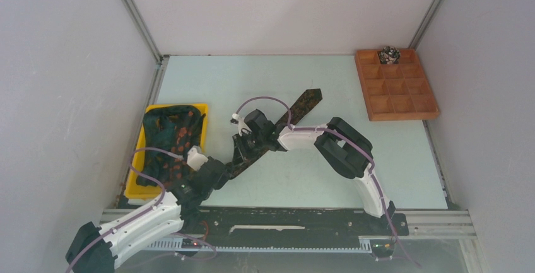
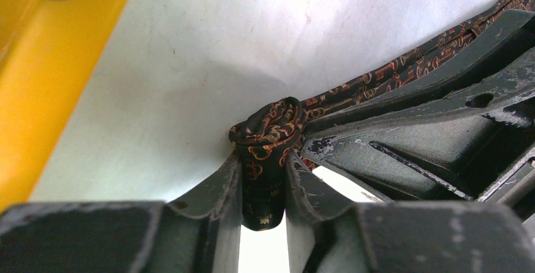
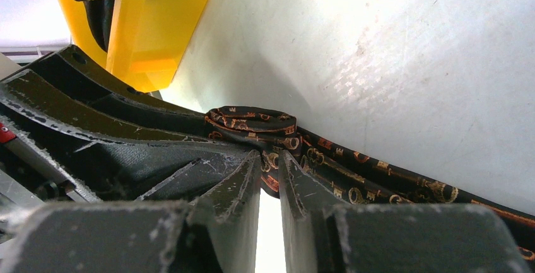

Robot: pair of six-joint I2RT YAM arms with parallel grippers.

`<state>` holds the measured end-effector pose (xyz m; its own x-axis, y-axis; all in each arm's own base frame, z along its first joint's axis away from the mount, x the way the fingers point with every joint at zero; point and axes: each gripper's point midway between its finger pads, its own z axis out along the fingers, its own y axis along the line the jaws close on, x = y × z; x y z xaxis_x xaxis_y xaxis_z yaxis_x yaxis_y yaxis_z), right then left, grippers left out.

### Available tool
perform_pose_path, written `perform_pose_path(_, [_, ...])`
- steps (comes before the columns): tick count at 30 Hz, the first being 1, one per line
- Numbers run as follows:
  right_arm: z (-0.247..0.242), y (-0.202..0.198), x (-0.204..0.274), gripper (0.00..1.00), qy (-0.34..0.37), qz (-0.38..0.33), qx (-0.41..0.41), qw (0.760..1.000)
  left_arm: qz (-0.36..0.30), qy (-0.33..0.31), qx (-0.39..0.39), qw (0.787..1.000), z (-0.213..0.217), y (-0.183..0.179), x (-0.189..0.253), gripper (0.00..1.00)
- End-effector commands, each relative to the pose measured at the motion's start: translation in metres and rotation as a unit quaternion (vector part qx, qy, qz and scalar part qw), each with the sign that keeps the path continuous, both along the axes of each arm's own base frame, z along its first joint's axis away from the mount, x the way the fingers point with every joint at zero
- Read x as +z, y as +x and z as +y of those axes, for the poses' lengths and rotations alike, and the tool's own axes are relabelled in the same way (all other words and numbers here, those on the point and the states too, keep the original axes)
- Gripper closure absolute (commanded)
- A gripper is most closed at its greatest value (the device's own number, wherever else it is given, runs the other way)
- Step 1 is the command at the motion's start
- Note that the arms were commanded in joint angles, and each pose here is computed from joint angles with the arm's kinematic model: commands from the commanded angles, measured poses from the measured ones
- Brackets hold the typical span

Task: Roll the ties
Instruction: Roll the tie at the center of the board.

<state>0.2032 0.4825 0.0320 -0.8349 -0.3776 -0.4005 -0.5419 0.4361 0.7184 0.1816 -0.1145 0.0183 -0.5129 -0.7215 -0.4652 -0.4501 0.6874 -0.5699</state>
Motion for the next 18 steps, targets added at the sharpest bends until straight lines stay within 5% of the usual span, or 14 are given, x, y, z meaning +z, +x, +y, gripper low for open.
perform_pose_path(1, [-0.001,-0.012,-0.01,0.8,-0.005,0.008,0.019,1.0,0.015,0.046,0.001,0.999,0.016,-0.006,-0.014,0.79])
perform_pose_path(7, [-0.002,-0.001,0.009,0.78,0.011,-0.006,0.011,1.0,0.031,0.07,-0.018,0.997,0.015,-0.008,-0.01,0.9])
perform_pose_path(18, [-0.001,-0.001,0.02,0.74,0.013,-0.024,0.01,1.0,0.1,0.144,-0.066,0.982,0.021,-0.022,0.003,0.96])
